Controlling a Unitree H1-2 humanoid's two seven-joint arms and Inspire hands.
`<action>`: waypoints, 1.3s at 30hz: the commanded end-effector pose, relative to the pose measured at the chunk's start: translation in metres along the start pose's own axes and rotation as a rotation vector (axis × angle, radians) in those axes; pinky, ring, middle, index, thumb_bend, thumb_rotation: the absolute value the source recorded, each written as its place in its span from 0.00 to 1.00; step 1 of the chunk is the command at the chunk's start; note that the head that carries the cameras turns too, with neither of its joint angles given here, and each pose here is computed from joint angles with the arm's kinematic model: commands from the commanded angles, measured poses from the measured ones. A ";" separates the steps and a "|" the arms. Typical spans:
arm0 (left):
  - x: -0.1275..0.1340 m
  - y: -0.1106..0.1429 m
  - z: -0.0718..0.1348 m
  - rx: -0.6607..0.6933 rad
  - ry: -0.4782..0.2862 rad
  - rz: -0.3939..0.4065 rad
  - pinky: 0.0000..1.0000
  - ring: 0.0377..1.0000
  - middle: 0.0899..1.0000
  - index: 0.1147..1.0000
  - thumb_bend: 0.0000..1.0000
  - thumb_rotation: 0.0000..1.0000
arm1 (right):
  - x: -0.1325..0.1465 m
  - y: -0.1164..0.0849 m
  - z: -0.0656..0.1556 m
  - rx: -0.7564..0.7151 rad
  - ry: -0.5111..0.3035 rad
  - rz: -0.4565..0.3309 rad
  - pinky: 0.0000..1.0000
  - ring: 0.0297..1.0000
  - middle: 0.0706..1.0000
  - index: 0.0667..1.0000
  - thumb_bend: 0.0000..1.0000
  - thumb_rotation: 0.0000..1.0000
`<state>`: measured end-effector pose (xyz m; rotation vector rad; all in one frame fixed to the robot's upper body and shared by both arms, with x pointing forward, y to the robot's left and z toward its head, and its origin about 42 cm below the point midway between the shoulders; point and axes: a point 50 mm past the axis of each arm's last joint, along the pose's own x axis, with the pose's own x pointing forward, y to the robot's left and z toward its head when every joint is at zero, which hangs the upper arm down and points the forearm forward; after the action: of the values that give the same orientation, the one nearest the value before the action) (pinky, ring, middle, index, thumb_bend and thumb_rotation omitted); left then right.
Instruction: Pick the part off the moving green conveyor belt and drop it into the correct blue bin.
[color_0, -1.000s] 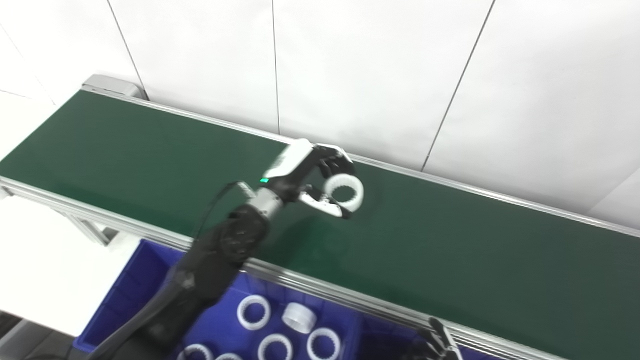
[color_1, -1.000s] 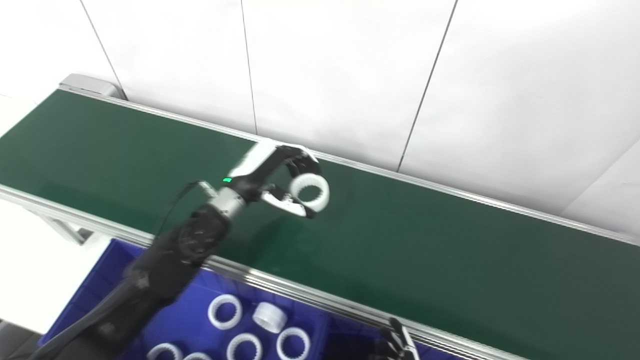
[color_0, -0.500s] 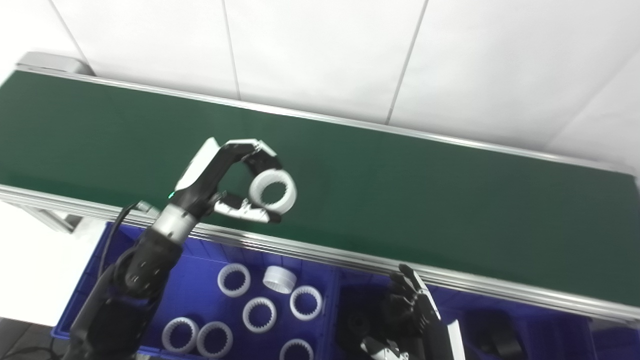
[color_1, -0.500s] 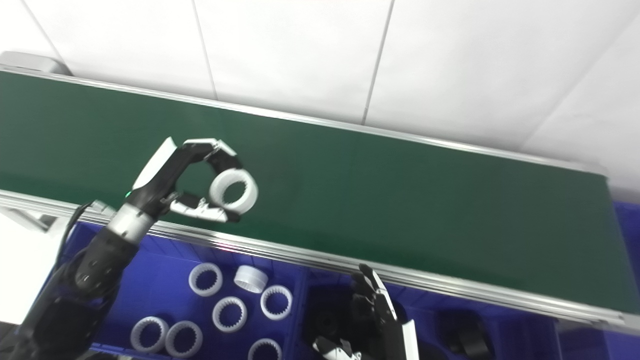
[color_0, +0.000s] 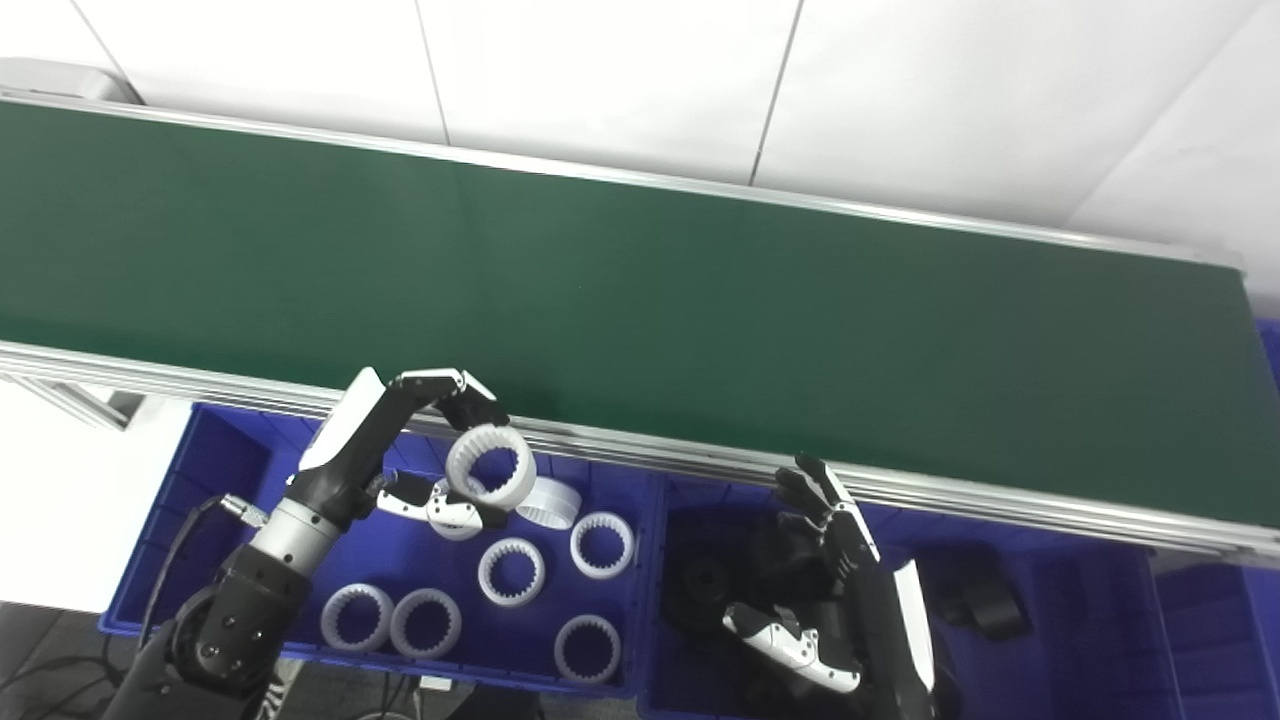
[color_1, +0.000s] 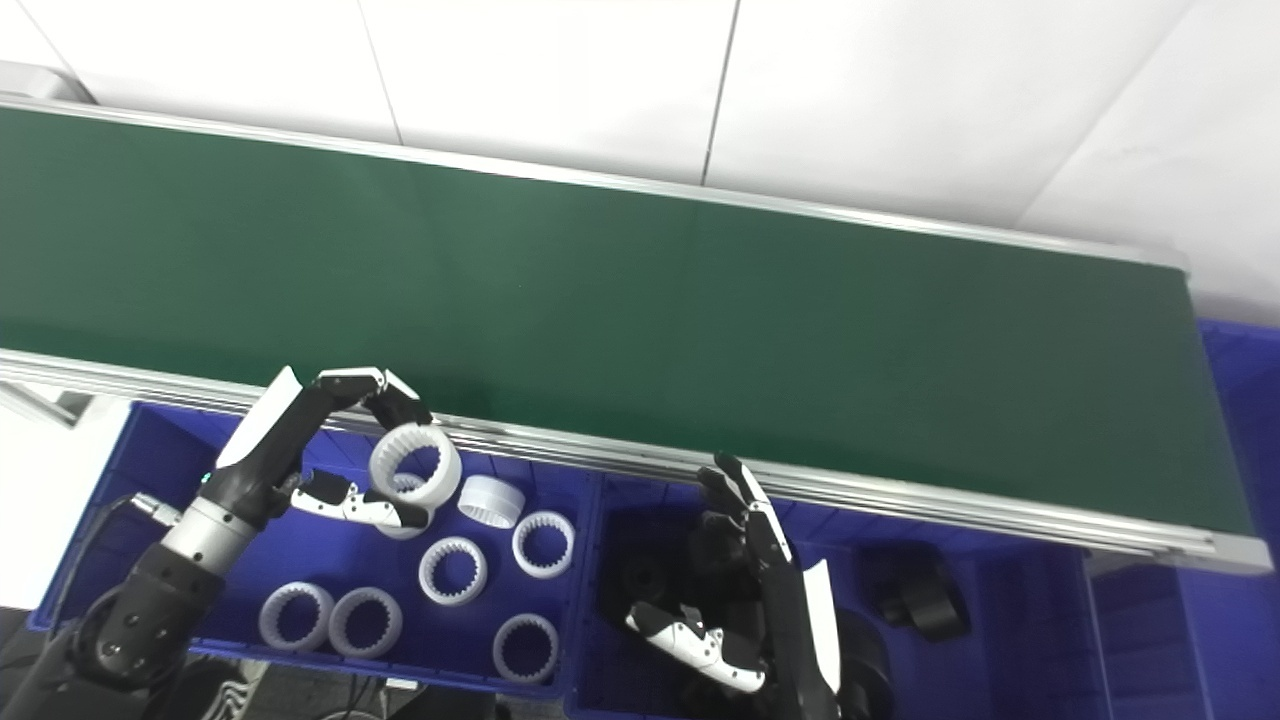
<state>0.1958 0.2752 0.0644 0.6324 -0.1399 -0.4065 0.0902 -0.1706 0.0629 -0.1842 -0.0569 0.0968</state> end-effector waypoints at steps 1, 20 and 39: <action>-0.004 0.004 0.001 0.050 -0.035 -0.015 0.41 0.45 0.42 0.47 0.51 0.00 | 0.001 0.001 0.010 0.016 -0.045 -0.008 0.74 0.81 0.82 0.89 0.81 0.47; 0.008 -0.012 0.006 0.027 0.136 -0.284 0.89 0.96 0.99 0.94 0.67 0.92 | 0.001 0.000 0.009 0.019 -0.034 -0.003 0.73 0.81 0.82 0.89 0.80 0.44; 0.008 -0.044 0.029 -0.491 -0.046 -0.318 0.97 0.97 0.95 0.91 0.76 0.82 | -0.006 0.001 0.007 0.009 0.048 0.039 0.79 0.85 0.87 0.91 0.82 0.44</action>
<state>0.1791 0.2201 0.0577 0.1783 0.0421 -0.7359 0.0832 -0.1707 0.0605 -0.1857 0.0183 0.1368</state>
